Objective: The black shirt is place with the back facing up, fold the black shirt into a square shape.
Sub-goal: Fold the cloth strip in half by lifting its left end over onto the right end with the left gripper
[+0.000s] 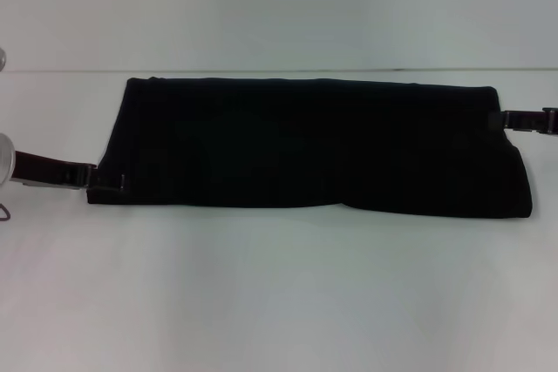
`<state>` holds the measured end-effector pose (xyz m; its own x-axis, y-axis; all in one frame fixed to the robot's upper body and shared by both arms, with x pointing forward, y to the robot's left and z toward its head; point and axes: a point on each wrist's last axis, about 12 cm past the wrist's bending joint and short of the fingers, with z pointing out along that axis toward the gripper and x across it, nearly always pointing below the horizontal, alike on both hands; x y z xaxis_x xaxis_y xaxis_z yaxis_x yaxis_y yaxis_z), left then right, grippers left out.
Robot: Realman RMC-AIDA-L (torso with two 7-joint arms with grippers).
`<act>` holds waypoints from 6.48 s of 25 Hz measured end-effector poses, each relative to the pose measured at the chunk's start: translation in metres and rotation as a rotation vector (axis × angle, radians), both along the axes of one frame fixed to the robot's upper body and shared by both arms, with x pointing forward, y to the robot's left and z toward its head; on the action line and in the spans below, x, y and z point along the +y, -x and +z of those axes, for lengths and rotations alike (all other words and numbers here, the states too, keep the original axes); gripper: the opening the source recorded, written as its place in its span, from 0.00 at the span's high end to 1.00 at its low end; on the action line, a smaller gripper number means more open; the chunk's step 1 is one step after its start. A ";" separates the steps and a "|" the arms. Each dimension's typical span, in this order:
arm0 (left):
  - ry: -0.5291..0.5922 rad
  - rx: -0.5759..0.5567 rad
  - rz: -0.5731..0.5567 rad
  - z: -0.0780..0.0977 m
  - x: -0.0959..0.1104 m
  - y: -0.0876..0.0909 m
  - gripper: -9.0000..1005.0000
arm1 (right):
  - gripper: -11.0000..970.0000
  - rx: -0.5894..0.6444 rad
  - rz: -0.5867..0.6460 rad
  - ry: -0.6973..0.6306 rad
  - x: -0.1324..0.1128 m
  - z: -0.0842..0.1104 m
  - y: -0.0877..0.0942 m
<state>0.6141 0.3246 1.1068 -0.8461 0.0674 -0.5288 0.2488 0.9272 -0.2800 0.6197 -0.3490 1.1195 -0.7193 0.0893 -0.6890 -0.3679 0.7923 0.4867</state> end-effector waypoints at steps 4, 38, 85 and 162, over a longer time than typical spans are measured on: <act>0.000 0.002 0.007 -0.005 -0.002 0.000 0.06 | 0.27 0.000 -0.005 0.003 -0.001 0.000 0.000; -0.065 -0.007 -0.063 -0.007 -0.010 -0.004 0.87 | 0.28 0.148 -0.034 0.047 -0.021 -0.019 0.023; -0.073 -0.002 -0.112 -0.001 -0.007 -0.001 0.99 | 0.95 0.174 -0.087 0.072 -0.028 -0.046 0.040; 0.730 0.449 0.660 -0.029 0.022 0.042 0.12 | 0.05 -0.332 0.658 0.025 0.057 0.028 0.036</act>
<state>0.5725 0.3466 1.0775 -0.7263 -0.6783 0.1113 -0.5018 0.4125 -0.7603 0.5838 -0.2921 1.1470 -0.3719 -0.3072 -0.8760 -0.8958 0.3663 0.2518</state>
